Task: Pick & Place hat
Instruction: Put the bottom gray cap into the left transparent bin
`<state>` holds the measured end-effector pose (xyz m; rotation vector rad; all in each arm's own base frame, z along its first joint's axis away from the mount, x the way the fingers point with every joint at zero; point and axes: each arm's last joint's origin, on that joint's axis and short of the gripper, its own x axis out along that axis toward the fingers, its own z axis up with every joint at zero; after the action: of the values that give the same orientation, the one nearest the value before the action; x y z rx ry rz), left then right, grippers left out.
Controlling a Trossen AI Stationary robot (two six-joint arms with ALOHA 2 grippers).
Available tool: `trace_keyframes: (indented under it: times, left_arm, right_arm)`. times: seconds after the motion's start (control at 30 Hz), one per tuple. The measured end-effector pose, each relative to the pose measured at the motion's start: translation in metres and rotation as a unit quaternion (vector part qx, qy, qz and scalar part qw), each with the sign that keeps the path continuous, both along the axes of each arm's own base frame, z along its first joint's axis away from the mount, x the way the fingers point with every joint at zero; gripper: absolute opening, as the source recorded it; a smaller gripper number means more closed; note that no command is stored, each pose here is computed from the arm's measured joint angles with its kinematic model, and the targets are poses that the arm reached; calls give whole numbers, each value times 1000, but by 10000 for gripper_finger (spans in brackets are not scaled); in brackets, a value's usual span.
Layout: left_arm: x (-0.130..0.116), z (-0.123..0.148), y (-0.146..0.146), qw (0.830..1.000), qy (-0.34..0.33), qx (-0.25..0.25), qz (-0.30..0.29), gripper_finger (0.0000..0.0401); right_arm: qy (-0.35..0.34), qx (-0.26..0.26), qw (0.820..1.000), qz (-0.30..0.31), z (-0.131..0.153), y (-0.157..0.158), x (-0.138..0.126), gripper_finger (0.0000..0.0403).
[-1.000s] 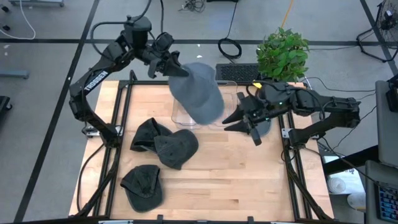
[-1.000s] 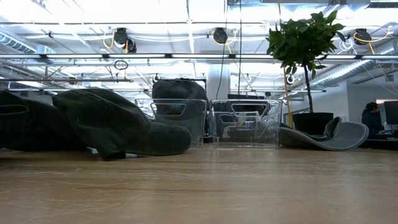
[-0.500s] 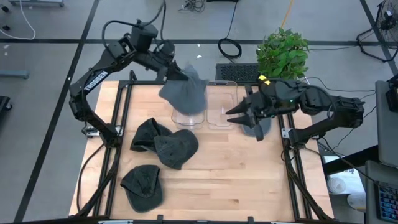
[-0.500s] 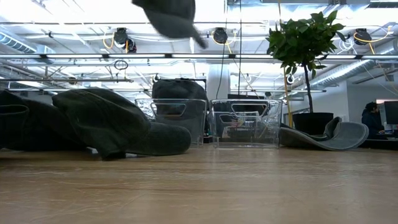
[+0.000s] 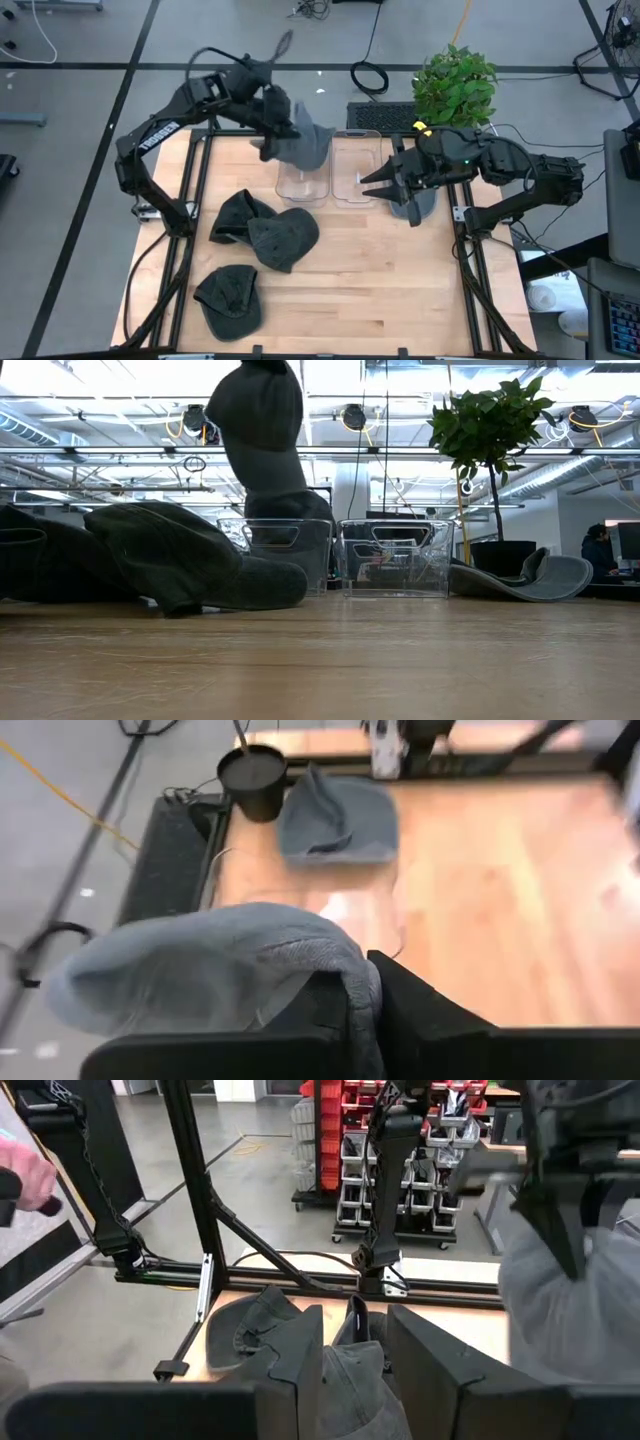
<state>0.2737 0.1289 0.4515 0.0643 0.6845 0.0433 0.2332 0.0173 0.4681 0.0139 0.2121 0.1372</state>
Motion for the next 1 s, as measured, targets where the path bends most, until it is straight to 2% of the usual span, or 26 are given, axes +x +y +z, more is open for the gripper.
trace_keyframes:
  times: [0.17,0.4,0.5,0.73,1.0]
  left_arm:
    - [8,-7,-5,995,41,83,-26,23]
    - [17,-26,-8,979,134,142,-62,23]
    - [23,-30,-8,973,146,165,-66,23]
    - [33,-40,-2,969,162,174,-64,23]
    - [57,-70,8,963,208,156,-73,23]
  right_arm:
    - [0,1,1000,0,0,0,0,100]
    - [1,10,1000,-2,0,0,0,100]
    - [2,13,1000,-2,0,0,0,100]
    - [2,13,1000,-2,0,0,0,100]
    - [2,14,1000,-2,0,0,0,100]
